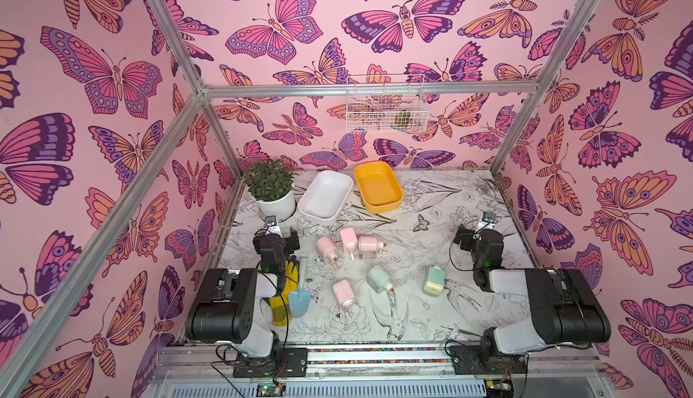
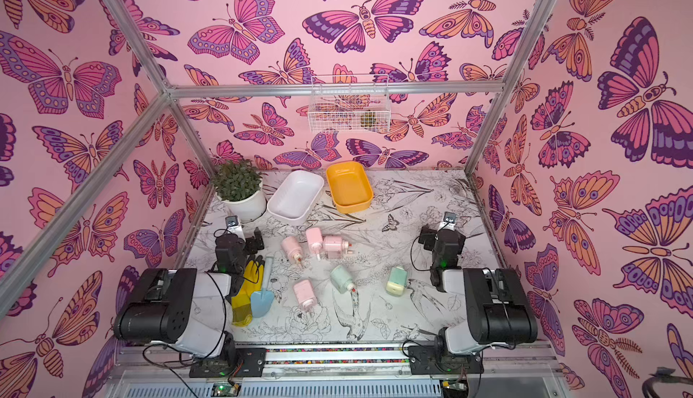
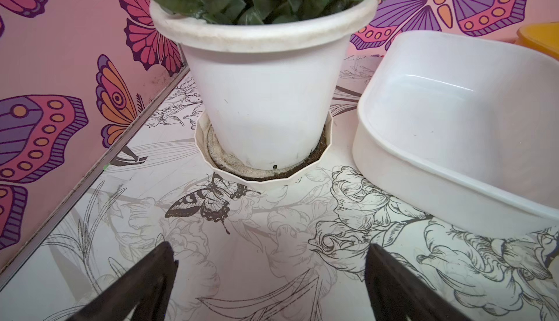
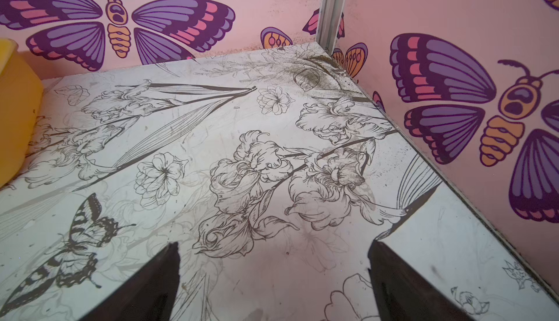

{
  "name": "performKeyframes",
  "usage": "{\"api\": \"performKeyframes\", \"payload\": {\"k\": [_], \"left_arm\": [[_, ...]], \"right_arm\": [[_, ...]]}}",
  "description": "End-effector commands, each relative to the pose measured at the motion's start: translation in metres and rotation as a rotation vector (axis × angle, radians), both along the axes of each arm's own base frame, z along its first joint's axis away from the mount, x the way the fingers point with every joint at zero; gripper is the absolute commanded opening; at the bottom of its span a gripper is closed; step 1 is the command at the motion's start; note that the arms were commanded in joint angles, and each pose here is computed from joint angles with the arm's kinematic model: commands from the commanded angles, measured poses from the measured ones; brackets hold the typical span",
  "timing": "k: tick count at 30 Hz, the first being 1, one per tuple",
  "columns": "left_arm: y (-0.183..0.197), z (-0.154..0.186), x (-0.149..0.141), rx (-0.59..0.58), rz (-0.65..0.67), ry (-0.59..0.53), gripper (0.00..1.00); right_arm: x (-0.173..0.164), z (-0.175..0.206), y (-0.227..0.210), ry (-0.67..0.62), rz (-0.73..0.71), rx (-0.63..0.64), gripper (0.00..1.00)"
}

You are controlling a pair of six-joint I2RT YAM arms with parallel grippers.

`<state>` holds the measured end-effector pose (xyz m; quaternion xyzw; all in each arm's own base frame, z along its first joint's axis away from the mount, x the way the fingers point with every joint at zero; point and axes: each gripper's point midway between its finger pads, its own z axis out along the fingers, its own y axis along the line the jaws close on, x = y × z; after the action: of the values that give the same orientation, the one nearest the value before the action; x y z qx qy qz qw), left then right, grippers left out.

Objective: Place the pencil sharpeners by color into the storage box
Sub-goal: Pick up the storage box at the center of the board.

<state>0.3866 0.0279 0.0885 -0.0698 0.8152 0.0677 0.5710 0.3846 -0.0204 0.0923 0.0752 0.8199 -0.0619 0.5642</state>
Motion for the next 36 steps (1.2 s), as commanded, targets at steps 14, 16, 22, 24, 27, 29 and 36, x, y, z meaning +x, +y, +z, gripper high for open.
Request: {"api": "performKeyframes", "payload": {"k": [14, 16, 22, 24, 27, 29, 36], "left_arm": [[0.000, 0.002, 0.004, 0.010, 0.003, -0.008, 1.00], [0.000, 0.002, 0.003, 0.011, 0.003, -0.008, 1.00], [0.000, 0.002, 0.003, 0.011, 0.003, -0.008, 1.00], [0.000, 0.002, 0.003, 0.010, 0.004, -0.007, 1.00], [0.000, 0.002, 0.003, 0.010, 0.003, -0.007, 0.99], [0.000, 0.002, 0.003, 0.010, 0.001, -0.007, 1.00], [-0.008, 0.023, -0.002, 0.028, -0.035, -0.043, 1.00]], "right_arm": [[0.007, 0.004, 0.000, -0.004, 0.010, 0.001, 0.99], [0.007, 0.003, 0.000, -0.004, 0.009, 0.001, 0.99], [0.006, 0.003, 0.000, -0.002, 0.009, 0.000, 0.99], [0.006, 0.003, 0.000, -0.001, 0.010, 0.001, 0.99], [0.007, 0.004, 0.000, -0.005, 0.009, 0.000, 0.99], [0.006, 0.003, 0.000, -0.004, 0.010, 0.001, 0.99], [0.003, 0.019, 0.005, -0.043, 0.043, -0.012, 0.99]]}}
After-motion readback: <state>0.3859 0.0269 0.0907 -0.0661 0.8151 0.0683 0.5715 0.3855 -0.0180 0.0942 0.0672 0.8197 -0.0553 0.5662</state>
